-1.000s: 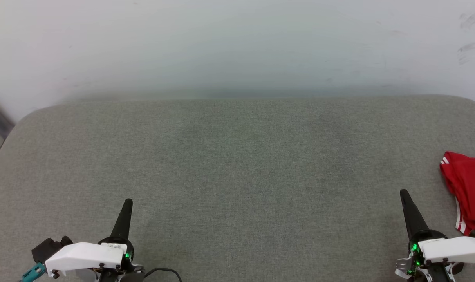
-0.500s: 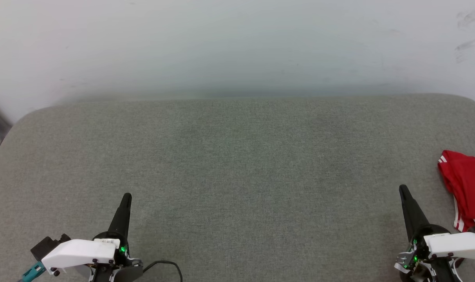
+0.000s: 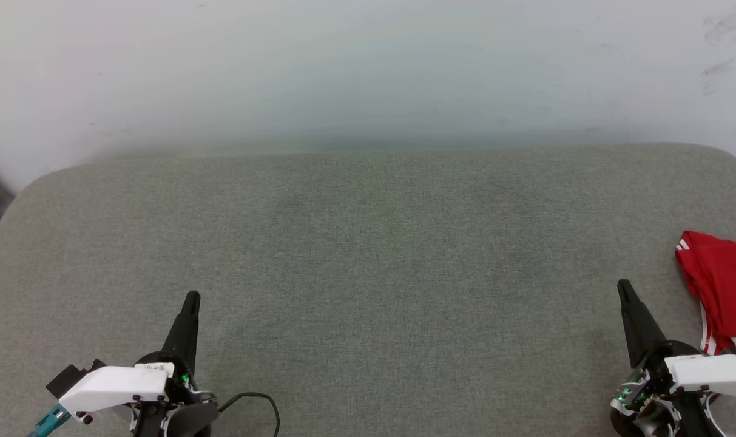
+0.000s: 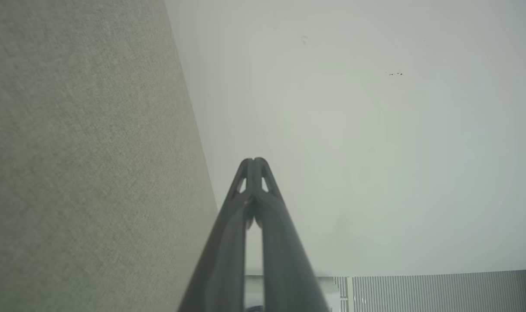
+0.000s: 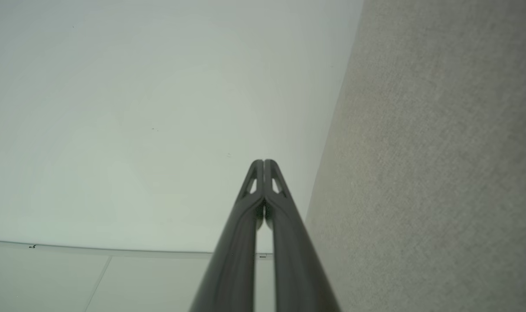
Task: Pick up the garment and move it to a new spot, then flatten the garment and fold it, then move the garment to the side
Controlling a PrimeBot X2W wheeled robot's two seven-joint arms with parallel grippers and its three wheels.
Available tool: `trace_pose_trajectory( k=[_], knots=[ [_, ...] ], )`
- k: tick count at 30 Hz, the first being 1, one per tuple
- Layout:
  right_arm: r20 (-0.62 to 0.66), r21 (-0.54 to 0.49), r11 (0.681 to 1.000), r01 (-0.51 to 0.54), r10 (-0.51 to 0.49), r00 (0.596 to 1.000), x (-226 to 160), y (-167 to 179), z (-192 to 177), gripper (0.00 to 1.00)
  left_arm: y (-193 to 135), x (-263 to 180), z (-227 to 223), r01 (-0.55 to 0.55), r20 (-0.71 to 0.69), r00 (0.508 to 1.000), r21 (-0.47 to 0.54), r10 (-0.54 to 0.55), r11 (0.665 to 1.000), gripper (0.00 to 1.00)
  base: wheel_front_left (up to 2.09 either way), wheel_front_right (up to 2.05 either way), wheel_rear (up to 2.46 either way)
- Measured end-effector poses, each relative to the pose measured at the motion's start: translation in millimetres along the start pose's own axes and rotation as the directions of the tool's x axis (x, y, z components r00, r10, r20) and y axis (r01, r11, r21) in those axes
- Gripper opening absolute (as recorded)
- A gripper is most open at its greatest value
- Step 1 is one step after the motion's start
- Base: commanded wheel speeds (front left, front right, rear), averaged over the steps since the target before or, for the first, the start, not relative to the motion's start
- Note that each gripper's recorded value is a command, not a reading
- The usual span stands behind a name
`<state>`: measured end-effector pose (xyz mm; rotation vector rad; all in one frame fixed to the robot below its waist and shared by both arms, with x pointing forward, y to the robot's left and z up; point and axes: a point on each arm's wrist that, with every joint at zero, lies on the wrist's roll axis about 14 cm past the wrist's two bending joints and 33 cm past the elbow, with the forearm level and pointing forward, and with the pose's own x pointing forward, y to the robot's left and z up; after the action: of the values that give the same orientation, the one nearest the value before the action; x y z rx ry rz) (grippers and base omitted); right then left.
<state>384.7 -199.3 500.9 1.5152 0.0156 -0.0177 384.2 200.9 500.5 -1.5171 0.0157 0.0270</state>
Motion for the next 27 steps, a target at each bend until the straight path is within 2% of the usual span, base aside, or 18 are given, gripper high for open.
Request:
trace_pose_trajectory(
  k=[9, 27],
  knots=[
    [-0.002, 0.057, 0.998, -0.01, 0.01, 1.0, 2.3, 2.7, 0.9, 0.0, -4.6, 3.9, -0.9, 0.019, -0.007, 1.0, -0.058, -0.019, 0.998, 0.0, 0.0, 0.0, 0.0],
    [-0.002, 0.059, 0.998, -0.012, 0.013, 1.0, 2.8, 3.6, 1.1, 0.0, -4.4, 3.8, -0.6, 0.018, -0.006, 1.0, -0.059, -0.019, 0.998, 0.0, 0.0, 0.0, 0.0]
  ],
)
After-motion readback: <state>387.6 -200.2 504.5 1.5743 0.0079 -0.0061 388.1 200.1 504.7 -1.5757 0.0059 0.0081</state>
